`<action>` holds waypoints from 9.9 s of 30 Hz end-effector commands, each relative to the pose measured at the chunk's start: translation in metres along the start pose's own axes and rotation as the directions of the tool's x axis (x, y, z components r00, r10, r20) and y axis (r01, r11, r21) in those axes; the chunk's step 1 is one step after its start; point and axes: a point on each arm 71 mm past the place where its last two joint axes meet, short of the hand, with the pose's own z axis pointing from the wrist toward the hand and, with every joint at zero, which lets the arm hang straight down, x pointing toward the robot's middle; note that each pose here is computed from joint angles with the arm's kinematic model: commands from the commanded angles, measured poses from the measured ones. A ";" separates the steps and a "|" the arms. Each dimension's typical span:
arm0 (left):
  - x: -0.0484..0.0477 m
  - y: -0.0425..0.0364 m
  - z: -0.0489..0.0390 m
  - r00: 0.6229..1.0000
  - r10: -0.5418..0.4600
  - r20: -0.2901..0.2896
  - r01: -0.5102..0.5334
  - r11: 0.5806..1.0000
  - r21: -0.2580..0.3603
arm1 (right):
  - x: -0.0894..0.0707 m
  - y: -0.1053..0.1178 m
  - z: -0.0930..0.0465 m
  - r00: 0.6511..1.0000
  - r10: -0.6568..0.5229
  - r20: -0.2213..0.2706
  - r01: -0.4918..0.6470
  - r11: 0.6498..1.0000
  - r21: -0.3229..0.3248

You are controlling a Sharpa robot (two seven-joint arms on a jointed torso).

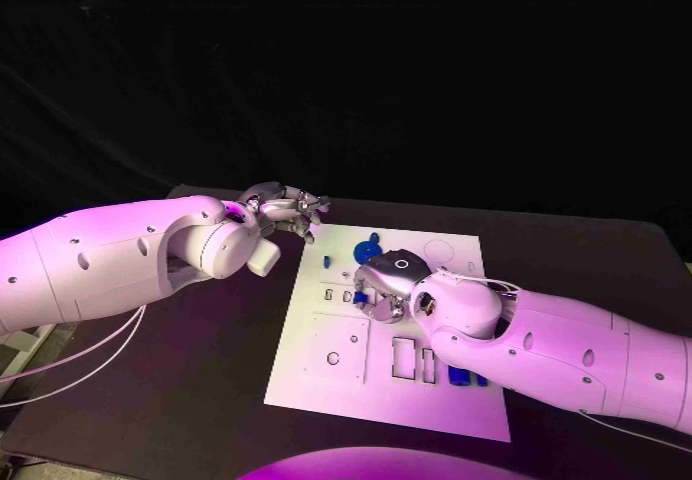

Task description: Assemble the parts on the task board

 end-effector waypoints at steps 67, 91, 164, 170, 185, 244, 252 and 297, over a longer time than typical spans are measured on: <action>0.0011 0.0137 -0.0089 0.989 -0.133 -0.057 0.137 0.988 0.068 | -0.032 -0.036 -0.058 0.771 0.483 0.415 -0.443 0.875 -0.196; 0.0768 0.0560 -0.0088 0.810 -0.458 -0.366 0.463 0.883 -0.082 | -0.046 -0.043 -0.078 0.625 0.594 0.506 -0.516 0.801 -0.303; 0.0922 0.0464 -0.0092 0.715 -0.500 -0.489 0.539 0.839 -0.071 | -0.043 -0.043 -0.070 0.636 0.596 0.490 -0.536 0.798 -0.275; 0.0878 0.0493 -0.0076 0.743 -0.495 -0.450 0.522 0.850 -0.072 | -0.044 -0.042 -0.071 0.630 0.596 0.497 -0.536 0.798 -0.276; 0.0377 0.0706 0.0036 0.912 -0.369 -0.181 0.362 0.929 -0.072 | -0.045 -0.042 -0.076 0.617 0.609 0.498 -0.567 0.783 -0.255; -0.0010 0.0029 -0.0036 0.922 -0.364 -0.134 0.384 0.906 0.180 | 0.013 -0.012 -0.022 0.949 0.277 0.153 -0.283 0.959 0.016; 0.0026 0.0017 -0.0036 0.921 -0.361 -0.147 0.384 0.906 0.179 | 0.015 -0.010 -0.020 0.958 0.249 0.139 -0.255 0.967 0.021; 0.0064 0.0018 -0.0036 0.915 -0.361 -0.179 0.389 0.907 0.158 | 0.018 -0.006 -0.013 0.968 0.206 0.146 -0.210 0.978 0.015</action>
